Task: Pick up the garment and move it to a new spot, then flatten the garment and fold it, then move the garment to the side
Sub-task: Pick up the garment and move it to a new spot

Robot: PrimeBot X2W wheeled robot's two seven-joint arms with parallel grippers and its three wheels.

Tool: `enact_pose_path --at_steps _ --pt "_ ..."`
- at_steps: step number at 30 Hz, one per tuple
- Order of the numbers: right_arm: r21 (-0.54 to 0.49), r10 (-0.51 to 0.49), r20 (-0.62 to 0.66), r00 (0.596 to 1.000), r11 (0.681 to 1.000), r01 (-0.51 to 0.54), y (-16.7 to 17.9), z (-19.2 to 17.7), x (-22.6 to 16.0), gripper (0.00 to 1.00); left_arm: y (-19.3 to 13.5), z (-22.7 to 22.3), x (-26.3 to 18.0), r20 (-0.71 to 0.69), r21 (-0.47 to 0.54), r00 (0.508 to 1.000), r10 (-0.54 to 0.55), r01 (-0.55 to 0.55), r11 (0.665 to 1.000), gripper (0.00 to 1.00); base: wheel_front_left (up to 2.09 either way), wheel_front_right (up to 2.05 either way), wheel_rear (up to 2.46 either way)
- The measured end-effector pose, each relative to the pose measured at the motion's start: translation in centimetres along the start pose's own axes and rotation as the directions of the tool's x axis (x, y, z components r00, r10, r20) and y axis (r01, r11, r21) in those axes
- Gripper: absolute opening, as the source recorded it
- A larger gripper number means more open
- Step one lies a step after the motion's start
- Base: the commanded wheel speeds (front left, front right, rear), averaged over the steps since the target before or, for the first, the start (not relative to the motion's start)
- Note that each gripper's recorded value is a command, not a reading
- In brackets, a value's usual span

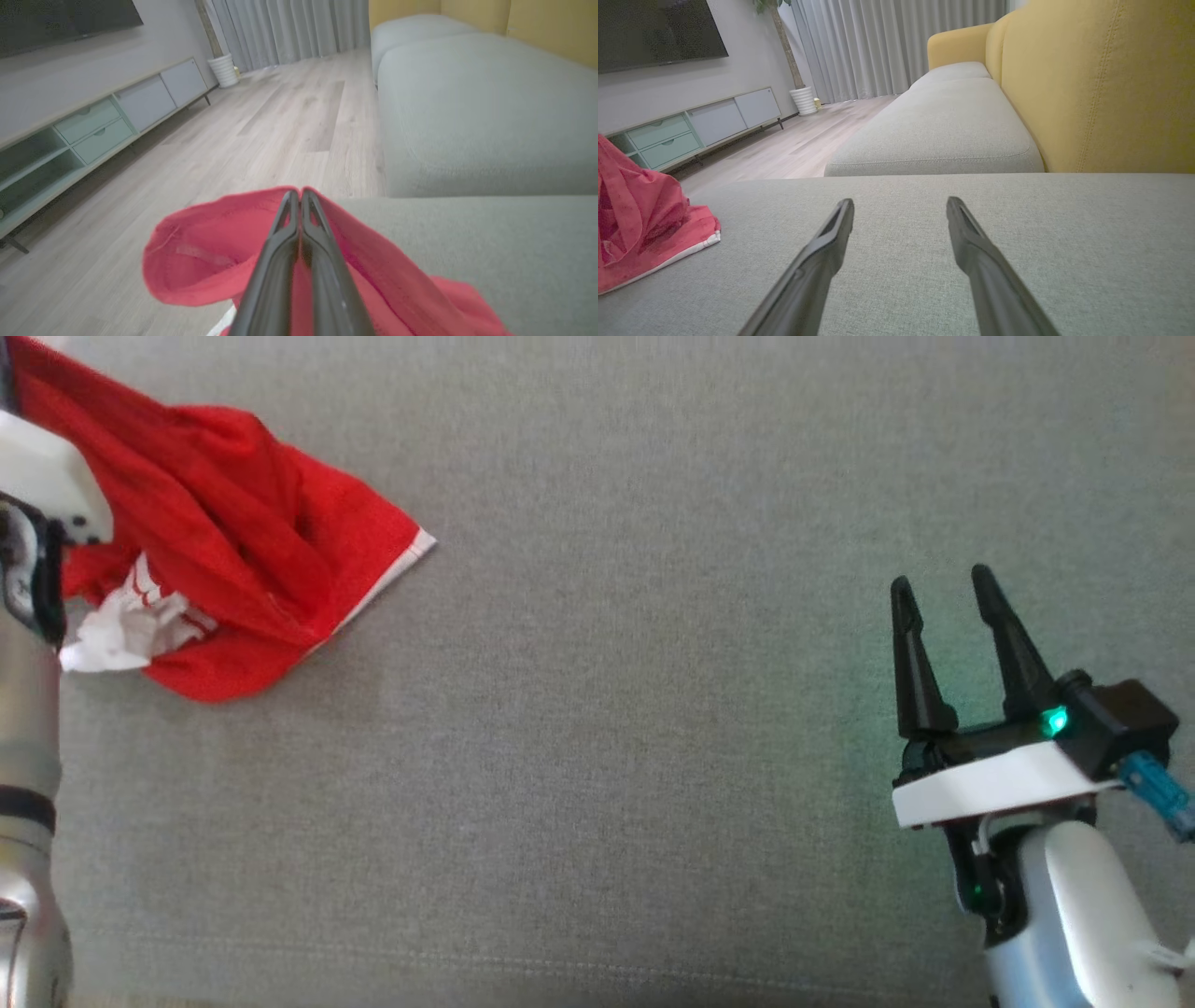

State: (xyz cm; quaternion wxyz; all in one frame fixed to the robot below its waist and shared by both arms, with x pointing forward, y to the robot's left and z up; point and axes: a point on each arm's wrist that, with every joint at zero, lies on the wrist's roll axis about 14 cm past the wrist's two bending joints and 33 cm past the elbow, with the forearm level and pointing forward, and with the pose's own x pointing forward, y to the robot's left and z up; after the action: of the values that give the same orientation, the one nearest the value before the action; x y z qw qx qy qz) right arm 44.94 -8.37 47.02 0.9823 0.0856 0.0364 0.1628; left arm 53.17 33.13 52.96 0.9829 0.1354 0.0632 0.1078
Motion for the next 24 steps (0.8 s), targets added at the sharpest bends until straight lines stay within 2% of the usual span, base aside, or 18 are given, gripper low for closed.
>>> enact_pose_path --at_steps 5,10,17,21,24 --pt "0.006 0.006 0.049 0.999 1.0 -0.006 0.7 1.7 -0.9 1.0 0.8 6.9 -1.1 0.199 -0.028 0.98 0.01 -0.004 1.0 0.0 0.0 0.0 0.0" --pt "0.031 -0.006 0.083 0.997 1.0 0.003 0.8 2.8 -2.4 1.0 -0.1 14.1 -3.0 0.393 -0.067 0.92 -0.016 0.046 0.997 0.0 0.0 0.0 0.0" --pt "0.041 -0.074 0.115 0.991 0.997 0.07 -0.8 3.6 -4.9 1.0 -6.5 22.6 -6.4 0.585 -0.079 0.798 -0.143 0.231 0.97 0.0 0.0 0.0 0.0" --pt "0.038 -0.147 0.165 0.975 0.989 0.143 -3.1 5.3 -6.2 1.0 -11.6 24.6 -8.4 0.616 -0.078 0.751 -0.239 0.36 0.93 0.0 0.0 0.0 0.0" --pt "0.036 -0.21 0.213 0.954 0.978 0.207 -5.2 7.0 -7.4 1.0 -15.8 25.8 -10.0 0.629 -0.065 0.707 -0.322 0.461 0.885 0.0 0.0 0.0 0.0"
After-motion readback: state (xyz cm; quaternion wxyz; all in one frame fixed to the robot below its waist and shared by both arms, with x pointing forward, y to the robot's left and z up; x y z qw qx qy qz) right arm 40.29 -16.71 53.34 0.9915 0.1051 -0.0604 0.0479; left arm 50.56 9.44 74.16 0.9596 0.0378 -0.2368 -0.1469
